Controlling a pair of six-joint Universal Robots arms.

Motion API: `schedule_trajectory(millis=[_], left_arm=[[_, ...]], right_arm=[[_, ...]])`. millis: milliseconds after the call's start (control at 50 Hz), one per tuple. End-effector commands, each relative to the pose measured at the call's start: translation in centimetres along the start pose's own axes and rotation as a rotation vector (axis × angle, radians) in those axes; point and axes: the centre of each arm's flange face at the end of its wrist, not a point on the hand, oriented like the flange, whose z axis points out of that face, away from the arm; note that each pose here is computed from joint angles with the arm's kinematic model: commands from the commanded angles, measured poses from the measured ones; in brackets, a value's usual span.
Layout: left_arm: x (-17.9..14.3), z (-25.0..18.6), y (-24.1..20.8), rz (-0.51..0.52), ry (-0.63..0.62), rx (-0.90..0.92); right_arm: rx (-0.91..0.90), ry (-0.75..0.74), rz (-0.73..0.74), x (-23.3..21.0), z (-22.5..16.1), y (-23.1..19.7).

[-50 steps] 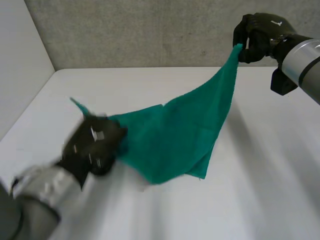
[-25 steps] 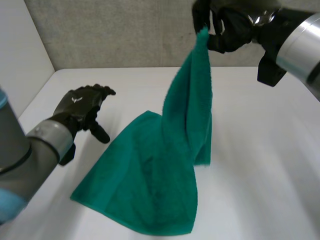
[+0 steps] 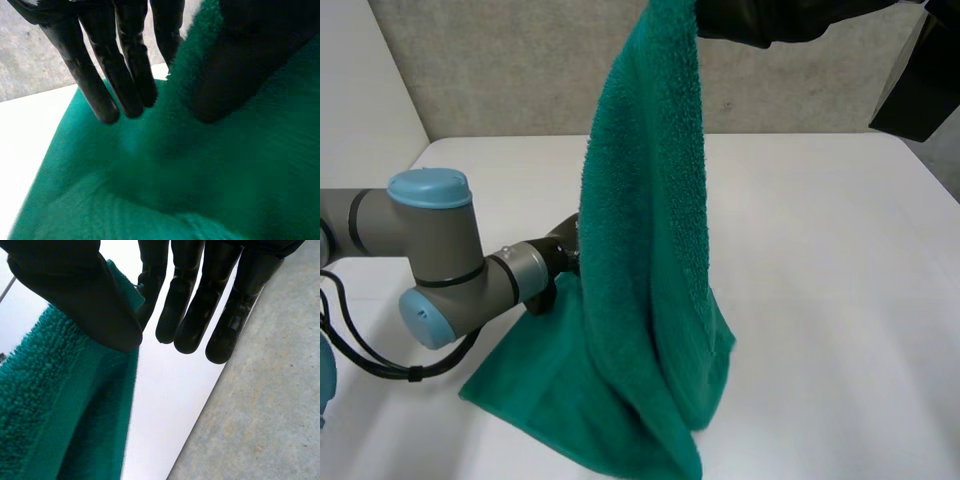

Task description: Fold the towel.

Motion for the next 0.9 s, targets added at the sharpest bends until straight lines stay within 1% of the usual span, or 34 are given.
schedule_trajectory(millis=[20, 40, 60, 80, 120, 180, 240, 280, 320, 340, 400, 420, 460, 540, 600, 700, 720, 740, 780, 800, 820, 840, 860, 880, 900], left_arm=[[-3.3, -0.8, -2.5, 0.032, -0.256, 0.054], [-4.1, -1.6, -3.8, 0.036, -0.321, 0.081], [-4.1, -1.6, -3.8, 0.036, -0.321, 0.082], [-4.5, -2.1, -4.5, 0.04, -0.349, 0.098], [-5.6, -3.6, -7.0, 0.056, -0.421, 0.173], [-5.6, -4.6, -8.5, 0.082, -0.44, 0.237], [-5.0, -5.6, -11.0, 0.145, -0.449, 0.37], [-4.6, -6.4, -13.5, 0.203, -0.456, 0.49], [-4.6, -6.9, -15.0, 0.232, -0.465, 0.555], [-4.6, -7.0, -15.5, 0.243, -0.468, 0.579], [-4.8, -7.8, -17.9, 0.267, -0.52, 0.67], [-4.9, -8.0, -18.7, 0.27, -0.539, 0.694], [-4.8, -8.7, -20.6, 0.27, -0.583, 0.759], [-3.4, -9.5, -22.6, 0.271, -0.6, 0.83], [-2.3, -10.1, -23.3, 0.273, -0.589, 0.852], [-2.2, -10.4, -21.9, 0.257, -0.601, 0.813], [-1.8, -10.1, -20.6, 0.242, -0.597, 0.773], [-1.7, -9.6, -18.1, 0.216, -0.596, 0.694], [-1.5, -9.3, -16.1, 0.194, -0.59, 0.633], [-1.2, -9.1, -15.0, 0.185, -0.585, 0.596], [-1.0, -9.0, -12.7, 0.167, -0.58, 0.523], [-0.8, -9.0, -11.6, 0.158, -0.577, 0.489], [-0.7, -9.0, -10.6, 0.151, -0.576, 0.456], [-0.6, -9.1, -9.5, 0.143, -0.576, 0.424], [-0.4, -9.2, -7.5, 0.127, -0.575, 0.365]], right_arm=[[-0.063, 0.115, 0.07, 4.2, -0.5, 3.3], [-0.079, 0.136, 0.084, 5.1, -0.6, 4.0], [-0.106, 0.171, 0.11, 6.8, -0.8, 5.4], [-0.118, 0.185, 0.123, 7.5, -0.9, 6.1], [-0.141, 0.224, 0.147, 9.0, -1.0, 7.4], [-0.156, 0.27, 0.158, 10.5, -1.0, 8.7], [-0.172, 0.353, 0.15, 12.6, -0.7, 10.1], [-0.201, 0.399, 0.134, 13.8, -0.4, 11.2], [-0.227, 0.415, 0.111, 14.5, -0.1, 11.9], [-0.246, 0.428, 0.064, 15.0, 0.4, 12.4], [-0.251, 0.454, -0.014, 15.8, 1.4, 12.4], [-0.237, 0.492, -0.06, 16.4, 1.9, 12.0], [-0.212, 0.532, -0.104, 17.0, 2.4, 11.2], [-0.126, 0.578, -0.181, 17.8, 3.3, 8.8], [-0.077, 0.551, -0.222, 17.7, 3.9, 7.7], [-0.046, 0.455, -0.242, 17.1, 4.6, 8.3], [-0.046, 0.454, -0.242, 17.1, 4.6, 8.4], [-0.08, 0.413, -0.222, 16.7, 4.4, 10.0], [-0.121, 0.395, -0.195, 16.6, 3.8, 11.7], [-0.122, 0.395, -0.195, 16.6, 3.8, 11.7], [-0.142, 0.386, -0.183, 16.5, 3.6, 12.5], [-0.183, 0.366, -0.164, 16.2, 3.1, 13.9], [-0.183, 0.366, -0.164, 16.2, 3.0, 13.9], [-0.233, 0.345, -0.15, 15.6, 2.5, 15.5], [-0.284, 0.325, -0.146, 14.9, 1.8, 17.1]])
